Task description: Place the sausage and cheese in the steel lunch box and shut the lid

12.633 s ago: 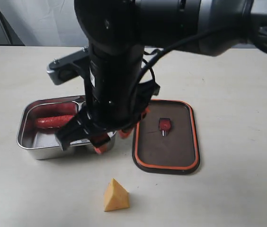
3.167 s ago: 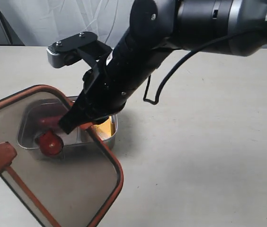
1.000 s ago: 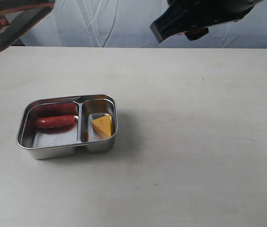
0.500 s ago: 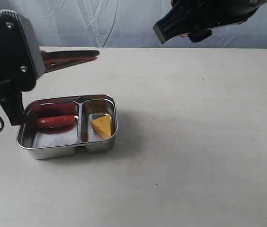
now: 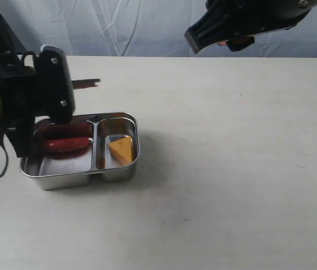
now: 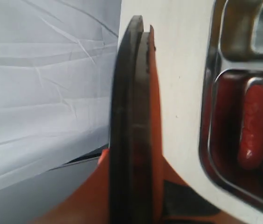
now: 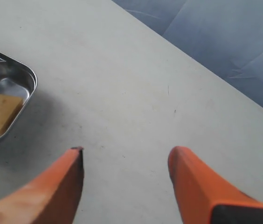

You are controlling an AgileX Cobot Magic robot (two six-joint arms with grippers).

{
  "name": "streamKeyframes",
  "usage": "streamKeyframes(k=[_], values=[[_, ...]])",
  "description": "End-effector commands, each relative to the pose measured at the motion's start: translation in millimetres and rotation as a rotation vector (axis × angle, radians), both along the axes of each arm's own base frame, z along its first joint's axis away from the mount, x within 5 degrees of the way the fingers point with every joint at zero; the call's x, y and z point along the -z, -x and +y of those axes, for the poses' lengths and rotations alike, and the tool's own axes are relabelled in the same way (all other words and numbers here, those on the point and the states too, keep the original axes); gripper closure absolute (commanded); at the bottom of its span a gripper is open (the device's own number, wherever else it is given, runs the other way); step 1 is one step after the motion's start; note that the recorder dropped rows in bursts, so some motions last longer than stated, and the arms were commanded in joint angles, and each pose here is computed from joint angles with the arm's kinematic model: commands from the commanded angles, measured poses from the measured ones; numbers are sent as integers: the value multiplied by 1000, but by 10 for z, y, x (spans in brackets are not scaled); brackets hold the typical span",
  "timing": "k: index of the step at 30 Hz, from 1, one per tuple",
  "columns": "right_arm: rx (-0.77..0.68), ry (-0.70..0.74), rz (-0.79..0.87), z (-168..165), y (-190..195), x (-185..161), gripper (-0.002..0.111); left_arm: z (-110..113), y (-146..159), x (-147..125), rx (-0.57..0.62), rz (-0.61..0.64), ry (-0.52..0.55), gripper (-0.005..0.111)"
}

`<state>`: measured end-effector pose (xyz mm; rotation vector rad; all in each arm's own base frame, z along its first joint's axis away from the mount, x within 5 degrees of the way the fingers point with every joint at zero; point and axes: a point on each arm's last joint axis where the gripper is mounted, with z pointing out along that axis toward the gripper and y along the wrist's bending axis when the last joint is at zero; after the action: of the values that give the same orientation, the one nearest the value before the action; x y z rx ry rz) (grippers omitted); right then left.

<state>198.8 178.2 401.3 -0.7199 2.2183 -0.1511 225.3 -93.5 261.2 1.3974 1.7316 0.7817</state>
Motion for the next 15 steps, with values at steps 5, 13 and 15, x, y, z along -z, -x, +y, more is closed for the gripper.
streamKeyframes(k=[5,13,15], values=[[8,10,-29,-32,-10,-27,53,-486,76,338,-167,-74,-111,107],[20,24,-15,-49,-2,-17,53,-755,157,646,-240,-87,-30,107],[20,24,-15,-49,-2,-17,53,-785,172,686,-253,-92,-19,107]])
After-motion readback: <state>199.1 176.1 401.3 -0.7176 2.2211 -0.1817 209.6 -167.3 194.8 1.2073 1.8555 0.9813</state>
